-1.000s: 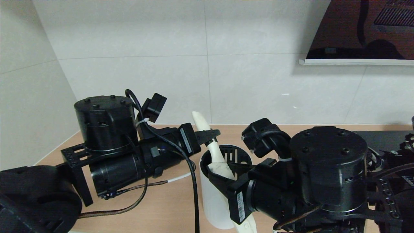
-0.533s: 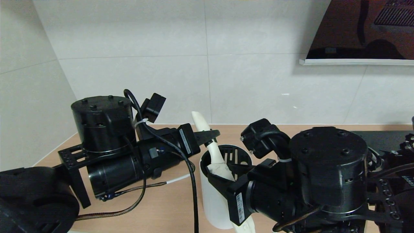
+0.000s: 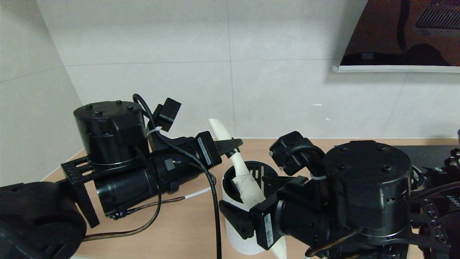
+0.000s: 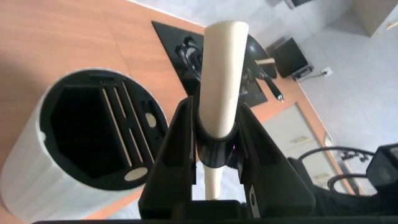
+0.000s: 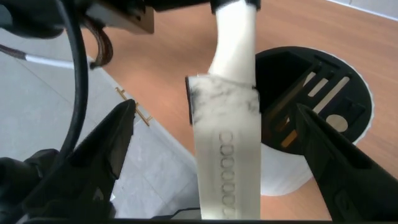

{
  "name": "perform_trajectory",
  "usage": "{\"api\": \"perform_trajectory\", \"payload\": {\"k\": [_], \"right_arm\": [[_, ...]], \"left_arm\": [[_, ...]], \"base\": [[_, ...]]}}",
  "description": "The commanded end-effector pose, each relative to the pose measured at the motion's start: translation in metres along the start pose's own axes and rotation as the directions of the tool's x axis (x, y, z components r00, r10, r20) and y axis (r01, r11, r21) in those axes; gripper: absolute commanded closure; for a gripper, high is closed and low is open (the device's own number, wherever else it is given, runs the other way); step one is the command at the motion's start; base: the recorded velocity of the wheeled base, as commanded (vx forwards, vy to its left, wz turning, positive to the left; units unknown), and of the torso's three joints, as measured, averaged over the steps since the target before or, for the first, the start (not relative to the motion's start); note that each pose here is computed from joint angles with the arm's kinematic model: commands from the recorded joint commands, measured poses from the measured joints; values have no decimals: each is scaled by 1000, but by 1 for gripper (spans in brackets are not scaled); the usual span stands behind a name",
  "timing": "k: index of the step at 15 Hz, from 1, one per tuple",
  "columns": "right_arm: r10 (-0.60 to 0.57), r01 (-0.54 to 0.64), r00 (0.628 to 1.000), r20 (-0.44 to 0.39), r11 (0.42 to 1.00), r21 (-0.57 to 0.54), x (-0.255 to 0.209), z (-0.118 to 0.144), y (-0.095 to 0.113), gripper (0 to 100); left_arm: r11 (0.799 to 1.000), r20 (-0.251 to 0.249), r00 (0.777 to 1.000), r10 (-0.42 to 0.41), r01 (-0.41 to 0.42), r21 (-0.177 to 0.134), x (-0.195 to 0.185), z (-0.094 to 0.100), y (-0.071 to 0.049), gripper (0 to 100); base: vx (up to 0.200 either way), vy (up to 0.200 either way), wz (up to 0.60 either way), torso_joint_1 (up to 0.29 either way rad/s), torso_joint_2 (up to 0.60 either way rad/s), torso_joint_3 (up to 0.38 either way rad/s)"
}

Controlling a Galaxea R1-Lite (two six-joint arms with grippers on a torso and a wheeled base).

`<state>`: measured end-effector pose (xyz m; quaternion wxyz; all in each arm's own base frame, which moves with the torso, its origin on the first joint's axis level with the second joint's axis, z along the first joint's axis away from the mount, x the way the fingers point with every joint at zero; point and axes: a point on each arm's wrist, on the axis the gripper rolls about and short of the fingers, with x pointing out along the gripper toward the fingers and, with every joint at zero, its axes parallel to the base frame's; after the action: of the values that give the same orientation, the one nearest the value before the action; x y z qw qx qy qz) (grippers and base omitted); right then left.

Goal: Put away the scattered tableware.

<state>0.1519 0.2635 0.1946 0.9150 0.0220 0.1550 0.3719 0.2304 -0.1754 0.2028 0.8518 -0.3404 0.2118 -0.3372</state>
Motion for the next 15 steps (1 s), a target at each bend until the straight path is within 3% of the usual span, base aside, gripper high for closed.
{"api": "perform_trajectory", "payload": {"k": [1,2,4,7,9,11,12,14,15], "right_arm": [[3,-3,1000,16,1000,4,-7,4,-2,0],[2,-2,1000,25,1000,6,-9,7,-3,0],[-11,10,1000,14,1000,8,-22,16,-10,0],[-32,31,999,29,999,26,-34,30,-25,0],[-45,42,997,63,998,38,-41,38,-30,0],[-65,61,994,82,997,49,-43,44,-37,0],[-68,64,994,84,997,50,-44,44,-38,0],[-74,70,994,85,996,51,-44,44,-39,0],[-75,71,994,85,996,52,-44,44,-39,0]], "left_arm": [[1000,35,999,0,0,8,-4,8,-2,100],[1000,46,999,0,0,8,-6,10,-2,100],[1000,118,993,-13,11,16,-14,29,-9,100],[997,274,959,66,-72,10,-28,62,-21,100],[993,338,937,90,-111,42,-37,74,-37,100],[994,318,946,63,-89,67,-34,61,-53,100],[991,308,948,73,-103,81,-31,56,-53,100],[951,332,932,149,-227,210,-23,52,-47,100],[933,347,923,168,-263,246,-23,51,-45,100]], "base": [[0,0,0,0,0,0],[0,0,0,0,0,0],[0,0,0,0,0,0],[0,0,0,0,0,0],[0,0,0,0,0,0],[0,0,0,0,0,0],[0,0,0,0,0,0],[0,0,0,0,0,0],[0,0,0,0,0,0]]}}
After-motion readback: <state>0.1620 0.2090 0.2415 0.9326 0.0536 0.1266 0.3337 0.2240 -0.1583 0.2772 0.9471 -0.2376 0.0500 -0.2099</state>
